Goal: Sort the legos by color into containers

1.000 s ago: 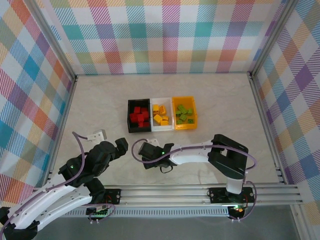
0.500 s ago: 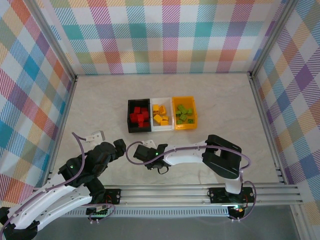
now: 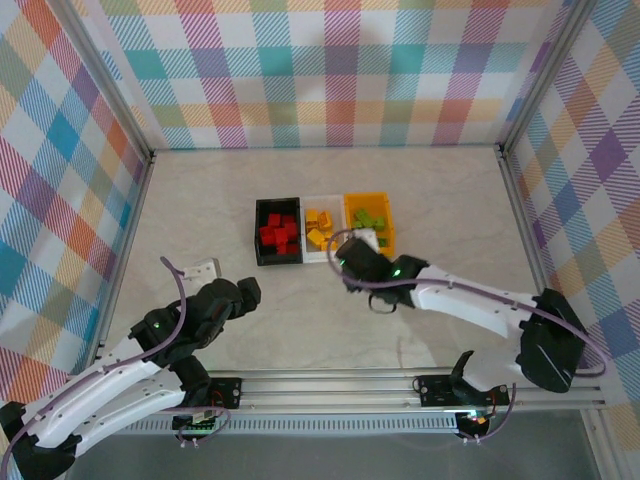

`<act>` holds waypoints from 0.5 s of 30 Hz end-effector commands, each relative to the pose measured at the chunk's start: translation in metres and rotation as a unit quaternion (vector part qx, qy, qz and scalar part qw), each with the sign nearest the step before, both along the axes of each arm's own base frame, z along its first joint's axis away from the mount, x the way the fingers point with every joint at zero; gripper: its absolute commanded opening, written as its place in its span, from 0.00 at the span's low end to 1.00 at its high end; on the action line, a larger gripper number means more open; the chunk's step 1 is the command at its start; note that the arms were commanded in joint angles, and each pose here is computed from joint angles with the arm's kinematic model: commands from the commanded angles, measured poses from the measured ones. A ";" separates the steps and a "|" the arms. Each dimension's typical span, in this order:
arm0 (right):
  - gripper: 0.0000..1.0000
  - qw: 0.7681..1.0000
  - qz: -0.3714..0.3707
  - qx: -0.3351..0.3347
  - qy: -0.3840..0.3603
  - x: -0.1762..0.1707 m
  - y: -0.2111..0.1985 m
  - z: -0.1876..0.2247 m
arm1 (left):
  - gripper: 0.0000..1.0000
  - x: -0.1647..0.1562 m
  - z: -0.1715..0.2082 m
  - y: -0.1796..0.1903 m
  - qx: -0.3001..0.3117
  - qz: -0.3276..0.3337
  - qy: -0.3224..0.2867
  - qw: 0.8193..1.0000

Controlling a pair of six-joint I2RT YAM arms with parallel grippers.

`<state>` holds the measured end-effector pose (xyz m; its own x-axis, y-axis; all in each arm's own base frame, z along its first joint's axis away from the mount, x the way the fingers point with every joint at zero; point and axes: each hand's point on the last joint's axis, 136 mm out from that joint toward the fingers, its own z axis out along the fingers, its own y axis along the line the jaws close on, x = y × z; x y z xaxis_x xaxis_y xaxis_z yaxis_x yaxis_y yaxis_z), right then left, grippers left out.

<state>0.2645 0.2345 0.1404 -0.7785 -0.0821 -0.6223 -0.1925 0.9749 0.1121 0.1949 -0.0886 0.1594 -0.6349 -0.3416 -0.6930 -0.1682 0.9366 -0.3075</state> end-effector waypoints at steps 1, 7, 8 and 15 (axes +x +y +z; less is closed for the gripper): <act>0.27 1.000 -0.005 0.006 0.006 0.037 -0.011 0.007 | 1.00 0.003 0.004 -0.004 0.002 -0.006 -0.007 1.000; 0.28 0.999 -0.027 0.023 0.037 0.111 -0.005 -0.002 | 1.00 0.004 0.003 -0.003 0.009 -0.005 -0.005 1.000; 0.30 0.998 -0.030 0.024 0.040 0.120 -0.003 -0.004 | 1.00 0.004 0.003 -0.003 0.010 -0.003 -0.004 1.000; 0.72 0.998 -0.033 0.046 0.013 0.129 -0.002 0.027 | 1.00 0.006 0.010 0.004 0.030 0.007 -0.006 1.000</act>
